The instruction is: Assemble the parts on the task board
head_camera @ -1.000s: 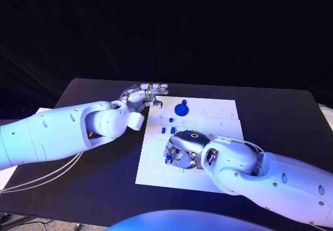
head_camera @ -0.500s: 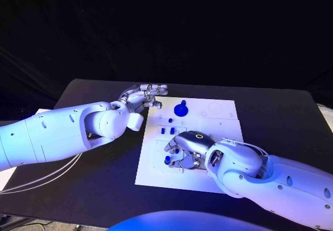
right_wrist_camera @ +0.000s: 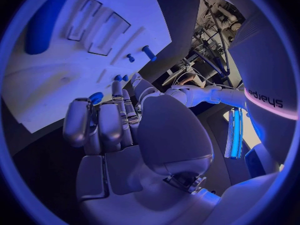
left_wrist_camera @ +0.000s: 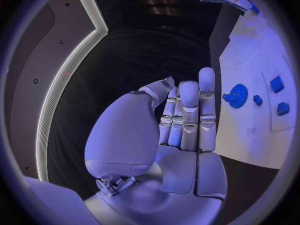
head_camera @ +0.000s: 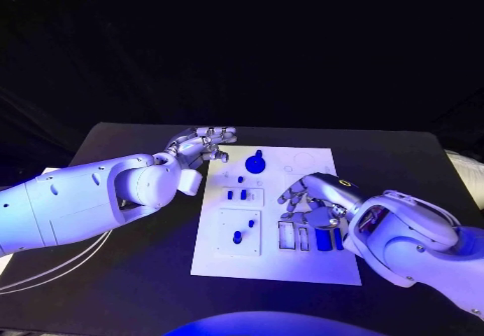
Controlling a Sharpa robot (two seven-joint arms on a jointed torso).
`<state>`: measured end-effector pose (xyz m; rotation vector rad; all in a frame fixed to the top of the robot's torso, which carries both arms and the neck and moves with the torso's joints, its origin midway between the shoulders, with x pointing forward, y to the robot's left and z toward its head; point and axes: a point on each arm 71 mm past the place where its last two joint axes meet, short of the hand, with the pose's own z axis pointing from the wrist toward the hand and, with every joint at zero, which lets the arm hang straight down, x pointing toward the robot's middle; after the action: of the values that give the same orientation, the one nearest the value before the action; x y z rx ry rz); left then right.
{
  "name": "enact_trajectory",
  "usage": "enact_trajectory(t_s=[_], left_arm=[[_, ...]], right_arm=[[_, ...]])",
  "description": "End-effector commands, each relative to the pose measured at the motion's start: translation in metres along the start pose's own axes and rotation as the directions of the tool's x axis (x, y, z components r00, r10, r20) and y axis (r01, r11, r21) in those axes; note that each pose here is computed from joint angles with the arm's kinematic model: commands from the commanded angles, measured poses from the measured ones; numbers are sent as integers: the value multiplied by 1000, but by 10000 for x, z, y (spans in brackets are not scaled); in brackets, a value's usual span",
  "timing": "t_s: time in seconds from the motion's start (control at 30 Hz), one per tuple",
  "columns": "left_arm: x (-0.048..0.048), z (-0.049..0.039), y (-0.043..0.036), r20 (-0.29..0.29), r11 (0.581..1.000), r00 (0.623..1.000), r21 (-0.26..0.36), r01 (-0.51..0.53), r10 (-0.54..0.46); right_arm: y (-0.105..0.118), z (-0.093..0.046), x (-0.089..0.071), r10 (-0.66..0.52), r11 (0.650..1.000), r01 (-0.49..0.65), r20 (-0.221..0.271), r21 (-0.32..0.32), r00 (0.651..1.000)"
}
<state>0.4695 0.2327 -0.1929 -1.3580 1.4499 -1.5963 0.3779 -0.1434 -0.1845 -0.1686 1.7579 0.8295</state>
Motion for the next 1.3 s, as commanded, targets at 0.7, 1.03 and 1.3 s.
enact_trajectory(t_s=[0.7, 1.03, 1.3], left_arm=[[15, 4, 21, -20, 1000, 1000, -4, 10, -10], [8, -1, 23, -20, 1000, 1000, -5, 10, -10], [-2, -1, 25, -20, 1000, 1000, -8, 10, -10]], right_arm=[[-708, -601, 52, -24, 878, 57, -76, 475, 997], [-661, -529, 186, -14, 885, 60, -102, 461, 995], [-629, -480, 248, -19, 892, 73, -123, 447, 992]])
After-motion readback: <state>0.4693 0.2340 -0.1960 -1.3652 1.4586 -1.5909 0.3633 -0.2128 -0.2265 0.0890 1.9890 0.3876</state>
